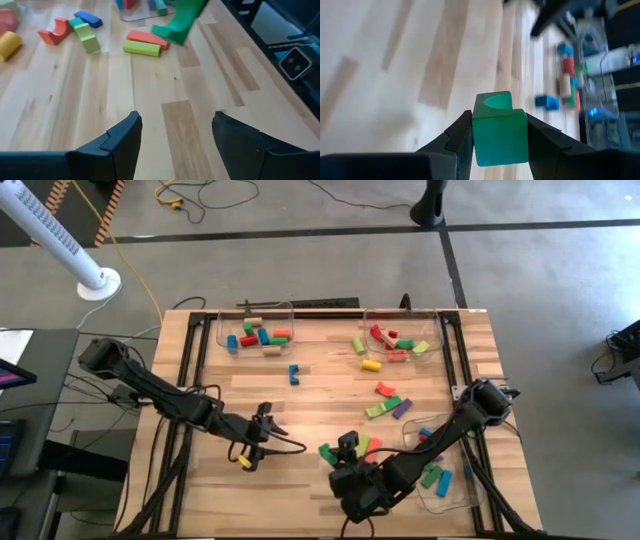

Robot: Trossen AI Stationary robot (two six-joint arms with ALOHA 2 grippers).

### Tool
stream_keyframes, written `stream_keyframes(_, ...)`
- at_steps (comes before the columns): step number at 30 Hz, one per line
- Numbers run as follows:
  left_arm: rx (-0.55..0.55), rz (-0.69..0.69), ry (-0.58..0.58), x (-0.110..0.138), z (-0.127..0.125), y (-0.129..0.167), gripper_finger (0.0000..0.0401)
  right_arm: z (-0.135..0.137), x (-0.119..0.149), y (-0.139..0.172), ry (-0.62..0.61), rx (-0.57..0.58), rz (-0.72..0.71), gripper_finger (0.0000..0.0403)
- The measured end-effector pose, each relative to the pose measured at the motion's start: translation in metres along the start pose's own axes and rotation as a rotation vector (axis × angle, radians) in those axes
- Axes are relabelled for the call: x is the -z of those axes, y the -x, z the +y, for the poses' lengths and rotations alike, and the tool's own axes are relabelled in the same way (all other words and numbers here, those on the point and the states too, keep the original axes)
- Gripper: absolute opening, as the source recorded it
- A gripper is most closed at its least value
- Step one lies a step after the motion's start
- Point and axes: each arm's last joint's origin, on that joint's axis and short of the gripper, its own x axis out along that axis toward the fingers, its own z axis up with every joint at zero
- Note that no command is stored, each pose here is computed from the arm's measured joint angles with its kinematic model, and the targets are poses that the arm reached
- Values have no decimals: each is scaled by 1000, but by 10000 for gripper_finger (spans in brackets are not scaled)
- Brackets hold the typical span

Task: Sort blocks by size
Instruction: Put the green arch block into the top right transparent bin

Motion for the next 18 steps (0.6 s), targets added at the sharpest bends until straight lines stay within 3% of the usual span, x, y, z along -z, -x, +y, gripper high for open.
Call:
stream_keyframes(9, -36, -15, -29, 2, -13, 3, 229, -22, 20, -13, 8, 62, 184, 168)
stream_keyframes(18, -35, -21, -43, 2, -15, 4, 229, -78, 28, -21, -30, 108, 251, 168)
